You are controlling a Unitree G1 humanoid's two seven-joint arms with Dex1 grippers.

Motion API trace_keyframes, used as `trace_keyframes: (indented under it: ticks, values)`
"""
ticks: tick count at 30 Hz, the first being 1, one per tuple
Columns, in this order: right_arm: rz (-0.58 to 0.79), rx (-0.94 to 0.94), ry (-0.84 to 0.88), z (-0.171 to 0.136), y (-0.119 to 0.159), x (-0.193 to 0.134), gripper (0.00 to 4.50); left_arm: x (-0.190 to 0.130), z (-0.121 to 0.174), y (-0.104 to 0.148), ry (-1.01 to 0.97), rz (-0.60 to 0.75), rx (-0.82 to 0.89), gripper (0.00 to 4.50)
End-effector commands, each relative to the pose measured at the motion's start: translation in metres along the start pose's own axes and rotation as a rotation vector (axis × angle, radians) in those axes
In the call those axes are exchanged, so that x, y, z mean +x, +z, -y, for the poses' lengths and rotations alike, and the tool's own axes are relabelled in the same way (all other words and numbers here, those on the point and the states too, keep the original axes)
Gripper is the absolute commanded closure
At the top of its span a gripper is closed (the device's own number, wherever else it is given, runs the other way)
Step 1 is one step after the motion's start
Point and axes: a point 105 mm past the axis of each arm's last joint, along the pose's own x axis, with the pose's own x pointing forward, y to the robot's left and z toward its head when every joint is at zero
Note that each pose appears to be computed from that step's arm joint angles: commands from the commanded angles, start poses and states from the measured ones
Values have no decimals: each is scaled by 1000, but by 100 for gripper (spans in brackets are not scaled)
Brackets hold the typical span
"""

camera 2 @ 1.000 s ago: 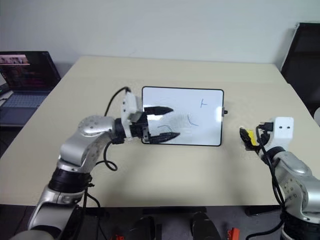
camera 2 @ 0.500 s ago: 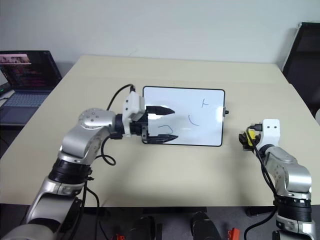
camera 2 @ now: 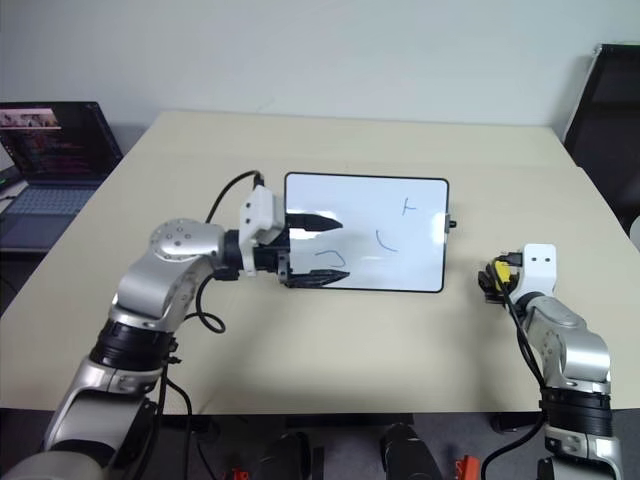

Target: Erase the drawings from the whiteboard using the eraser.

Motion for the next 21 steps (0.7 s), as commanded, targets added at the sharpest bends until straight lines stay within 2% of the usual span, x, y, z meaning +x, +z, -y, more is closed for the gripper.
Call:
trace_keyframes:
  ticks: [1,5,7,8,15,21]
  values:
    - [51,-8,-1,2,14,-2,113,-6,-4,8,27,16,42,0]
    - [55,-9,9,0,14,-2,264,-6,-4,7,30,16,40,0]
    - [67,-2,-7,2,15,-2,330,-6,-4,7,32,16,41,0]
    - [74,1,-11,2,16,-2,347,-6,-5,7,33,16,40,0]
    - [71,1,-9,-1,13,-2,349,-6,-5,5,37,14,40,0]
    - [121,-51,65,-18,31,-13,349,-10,-8,4,71,8,32,0]
